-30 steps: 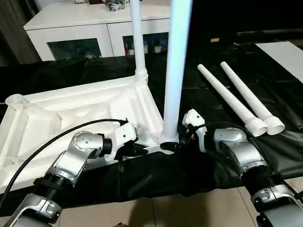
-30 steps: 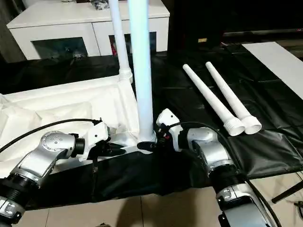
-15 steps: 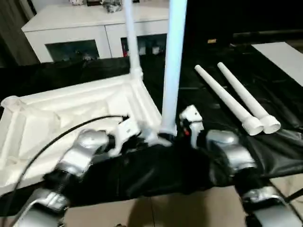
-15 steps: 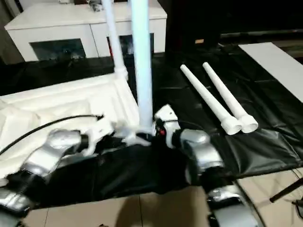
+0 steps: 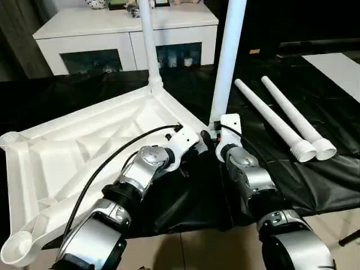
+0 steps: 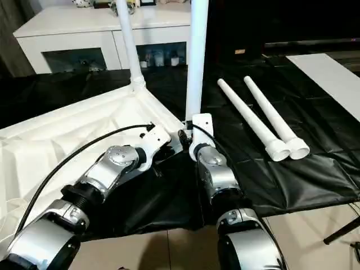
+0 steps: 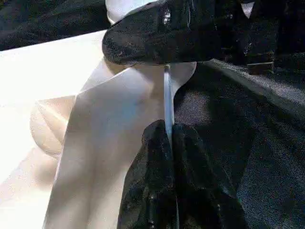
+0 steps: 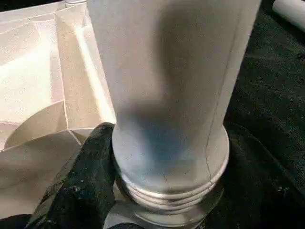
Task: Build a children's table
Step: Rotate leg to tighten, then rotate table base
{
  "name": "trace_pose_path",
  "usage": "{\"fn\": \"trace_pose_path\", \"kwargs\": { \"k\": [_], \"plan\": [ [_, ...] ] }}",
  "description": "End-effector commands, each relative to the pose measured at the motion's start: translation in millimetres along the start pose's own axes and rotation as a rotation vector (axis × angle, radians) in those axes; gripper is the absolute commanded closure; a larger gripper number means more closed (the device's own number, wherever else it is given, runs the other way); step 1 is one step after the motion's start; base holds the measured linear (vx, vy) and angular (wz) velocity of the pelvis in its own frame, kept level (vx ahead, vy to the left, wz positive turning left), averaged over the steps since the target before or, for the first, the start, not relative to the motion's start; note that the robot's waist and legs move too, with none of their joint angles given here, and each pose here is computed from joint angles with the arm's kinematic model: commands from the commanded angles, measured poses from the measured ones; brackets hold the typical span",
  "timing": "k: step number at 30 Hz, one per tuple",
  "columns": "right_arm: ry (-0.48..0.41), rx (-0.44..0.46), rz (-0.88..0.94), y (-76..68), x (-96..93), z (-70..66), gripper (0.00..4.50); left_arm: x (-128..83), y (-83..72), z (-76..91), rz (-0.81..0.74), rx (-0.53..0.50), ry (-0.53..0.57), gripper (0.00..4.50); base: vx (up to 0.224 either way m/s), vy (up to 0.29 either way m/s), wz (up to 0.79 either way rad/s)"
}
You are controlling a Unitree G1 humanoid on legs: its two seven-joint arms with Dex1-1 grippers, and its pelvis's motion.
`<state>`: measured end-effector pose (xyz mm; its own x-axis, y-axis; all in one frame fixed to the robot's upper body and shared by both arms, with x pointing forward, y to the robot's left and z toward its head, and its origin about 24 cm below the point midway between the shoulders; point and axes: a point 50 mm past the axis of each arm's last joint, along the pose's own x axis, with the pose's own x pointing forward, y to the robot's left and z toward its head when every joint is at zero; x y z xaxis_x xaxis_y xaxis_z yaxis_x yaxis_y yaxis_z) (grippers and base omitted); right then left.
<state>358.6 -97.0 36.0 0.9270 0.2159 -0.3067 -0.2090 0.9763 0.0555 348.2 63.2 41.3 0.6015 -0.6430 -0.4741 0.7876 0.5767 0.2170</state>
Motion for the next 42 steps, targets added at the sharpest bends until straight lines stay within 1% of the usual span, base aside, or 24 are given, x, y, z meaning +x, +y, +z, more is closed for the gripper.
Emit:
{"fn": "trace_pose_path", "kwargs": {
  "k": [1, 4, 5, 8, 9, 11, 12, 13, 14, 17, 18, 22, 24, 25, 27, 28, 29, 31, 34, 36, 37, 39, 40, 42],
  "plan": [
    [0.052, 0.088, 0.031, 0.8, -3.8, -18.2, 1.07, -7, 16.7, -2.9, 0.119, -0.013, -0.020, 4.50, 0.000, 0.000, 0.00],
    [0.032, 0.074, 0.018, -0.7, -3.9, -15.6, 0.97, -7, 16.5, -3.1, 0.109, 0.001, -0.028, 4.50, 0.000, 0.000, 0.00],
    [-0.001, 0.036, -0.007, -4.6, -5.1, -9.5, 0.69, -7, 16.9, -0.9, 0.106, 0.012, -0.054, 4.50, 0.000, 0.000, 0.00],
    [-0.029, 0.000, -0.014, -7.8, -6.9, -4.8, 0.69, -7, 17.7, 1.8, 0.116, 0.019, -0.078, 4.50, 0.000, 0.000, 0.00],
    [-0.058, -0.029, -0.013, -12.2, -10.9, 0.1, 0.69, -7, 21.2, 9.6, 0.161, 0.031, -0.141, 4.50, 0.000, 0.000, 0.00],
    [-0.068, -0.038, -0.010, -13.7, -12.6, 1.4, 0.69, -8, 24.1, 13.6, 0.188, 0.034, -0.171, 4.50, 0.000, 0.000, 0.00],
    [-0.066, -0.036, 0.011, -14.7, -15.6, 0.7, 0.69, -12, 27.4, 22.2, 0.166, 0.006, -0.239, 4.50, 0.000, 0.000, 0.00],
    [-0.066, -0.036, 0.011, -14.7, -15.6, 0.7, 0.62, -12, 27.4, 22.2, 0.166, 0.006, -0.239, 4.05, 0.000, 0.000, 0.00],
    [-0.063, -0.033, 0.016, -15.0, -16.7, -0.1, 0.62, -14, 29.9, 25.3, 0.167, -0.002, -0.260, 3.93, 0.000, 0.000, 0.00],
    [-0.063, -0.040, 0.031, -14.6, -20.8, -2.6, 0.62, -30, 44.6, 38.5, 0.194, -0.048, -0.362, 3.93, 0.000, 0.000, 0.00],
    [-0.068, -0.045, 0.073, -9.7, -22.3, -2.9, 0.62, -47, 57.9, 44.1, 0.241, -0.060, -0.403, 3.58, 0.000, 0.000, 0.00],
    [-0.079, -0.053, 0.123, -2.9, -24.8, -1.5, 0.62, -65, 69.4, 44.3, 0.280, -0.065, -0.427, 3.37, 0.000, 0.000, 0.00],
    [-0.076, -0.055, 0.182, 5.5, -26.7, -2.2, 0.62, -92, 88.9, 34.2, 0.374, -0.062, -0.404, 3.10, 0.000, 0.000, 0.00],
    [-0.074, -0.055, 0.194, 7.1, -27.2, -2.4, 0.62, -98, 92.3, 32.1, 0.392, -0.059, -0.398, 3.08, 0.000, 0.000, 0.00],
    [-0.068, -0.081, 0.239, 13.2, -28.8, -4.2, 0.62, -133, 113.7, 12.9, 0.555, -0.018, -0.303, 3.08, 0.000, 0.000, 0.00],
    [-0.068, -0.081, 0.239, 13.2, -28.8, -4.2, 0.62, -133, 113.7, 12.9, 0.555, -0.018, -0.303, 3.08, 0.000, 0.000, 0.00],
    [-0.056, -0.099, 0.264, 16.6, -30.0, -6.9, 0.62, -178, 135.6, -10.2, 0.776, 0.001, -0.186, 3.08, 0.000, 0.000, 0.00],
    [-0.046, -0.102, 0.277, 18.3, -30.4, -8.6, 0.62, -219, 149.6, -30.5, 0.964, 0.001, -0.089, 3.08, 0.000, 0.000, 0.00],
    [-0.043, -0.103, 0.283, 19.1, -30.6, -9.1, 0.62, -233, 153.1, -37.7, 1.028, -0.004, -0.058, 3.08, 0.000, 0.000, 0.00],
    [-0.031, -0.114, 0.305, 21.6, -30.6, -10.8, 0.62, -277, 159.1, -65.1, 1.192, -0.016, 0.082, 3.08, 0.000, 0.000, 0.00],
    [-0.021, -0.118, 0.315, 22.9, -30.6, -12.0, 0.62, -308, 158.6, -85.8, 1.289, -0.053, 0.195, 3.08, 0.000, 0.000, 0.00],
    [-0.015, -0.123, 0.321, 23.6, -30.7, -12.7, 0.62, -327, 156.1, -98.3, 1.341, -0.082, 0.270, 3.08, 0.000, 0.000, 0.00],
    [-0.006, -0.128, 0.324, 24.1, -30.5, -13.8, 0.62, -337, 152.0, -110.3, 1.348, -0.113, 0.339, 3.08, 0.000, 0.000, 0.00],
    [0.004, -0.135, 0.326, 25.2, -30.1, -15.3, 0.62, -344, 142.6, -125.8, 1.318, -0.172, 0.423, 3.08, 0.000, 0.000, 0.00]
  ]
}}
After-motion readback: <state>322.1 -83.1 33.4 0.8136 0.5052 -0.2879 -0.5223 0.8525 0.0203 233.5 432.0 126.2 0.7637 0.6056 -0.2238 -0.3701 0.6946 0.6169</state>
